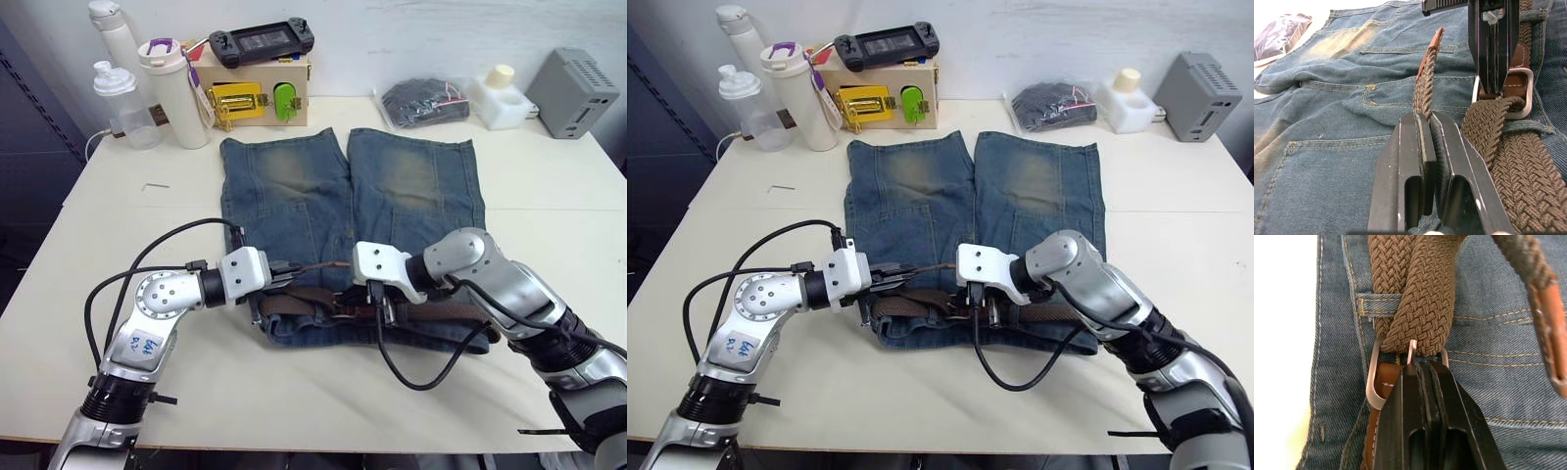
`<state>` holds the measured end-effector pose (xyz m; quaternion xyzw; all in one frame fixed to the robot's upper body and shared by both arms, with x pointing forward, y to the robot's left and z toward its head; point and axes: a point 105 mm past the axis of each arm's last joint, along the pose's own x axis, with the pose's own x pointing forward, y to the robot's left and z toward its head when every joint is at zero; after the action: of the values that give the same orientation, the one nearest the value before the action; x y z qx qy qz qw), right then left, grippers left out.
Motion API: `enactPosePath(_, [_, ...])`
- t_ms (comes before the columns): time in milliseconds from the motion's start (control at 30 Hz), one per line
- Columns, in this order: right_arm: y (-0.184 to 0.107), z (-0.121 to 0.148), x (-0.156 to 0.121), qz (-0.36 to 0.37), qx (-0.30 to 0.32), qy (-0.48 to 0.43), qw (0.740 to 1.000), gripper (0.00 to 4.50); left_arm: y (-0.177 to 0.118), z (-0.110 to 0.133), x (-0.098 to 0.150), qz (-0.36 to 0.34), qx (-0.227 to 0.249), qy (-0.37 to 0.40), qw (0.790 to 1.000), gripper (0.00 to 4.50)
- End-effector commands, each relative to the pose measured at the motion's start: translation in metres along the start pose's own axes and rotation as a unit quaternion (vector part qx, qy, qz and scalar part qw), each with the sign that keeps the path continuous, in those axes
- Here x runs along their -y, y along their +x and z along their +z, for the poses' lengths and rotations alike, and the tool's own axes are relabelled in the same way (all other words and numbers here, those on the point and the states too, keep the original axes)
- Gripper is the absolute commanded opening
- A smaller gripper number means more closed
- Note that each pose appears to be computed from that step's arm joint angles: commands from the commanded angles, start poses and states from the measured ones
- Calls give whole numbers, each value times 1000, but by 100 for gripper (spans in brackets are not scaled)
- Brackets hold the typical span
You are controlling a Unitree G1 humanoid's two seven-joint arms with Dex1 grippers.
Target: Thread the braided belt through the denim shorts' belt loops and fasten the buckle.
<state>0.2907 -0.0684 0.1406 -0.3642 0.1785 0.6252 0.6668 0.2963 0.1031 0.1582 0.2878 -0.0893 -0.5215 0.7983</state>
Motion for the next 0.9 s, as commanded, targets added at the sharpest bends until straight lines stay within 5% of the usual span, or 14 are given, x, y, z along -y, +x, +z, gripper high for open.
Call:
enactPosePath(33, [28, -25, -31, 80, -52, 12, 995, 8, 2, 15, -5, 7, 21, 28, 999, 0])
enactPosePath(633, [39, -29, -62, 149, -100, -62, 982, 8, 27, 43, -30, -11, 61, 85, 994, 0])
enactPosePath(900, [40, -23, -57, 107, -100, -77, 986, 8, 43, 56, -30, -34, 84, 102, 991, 0])
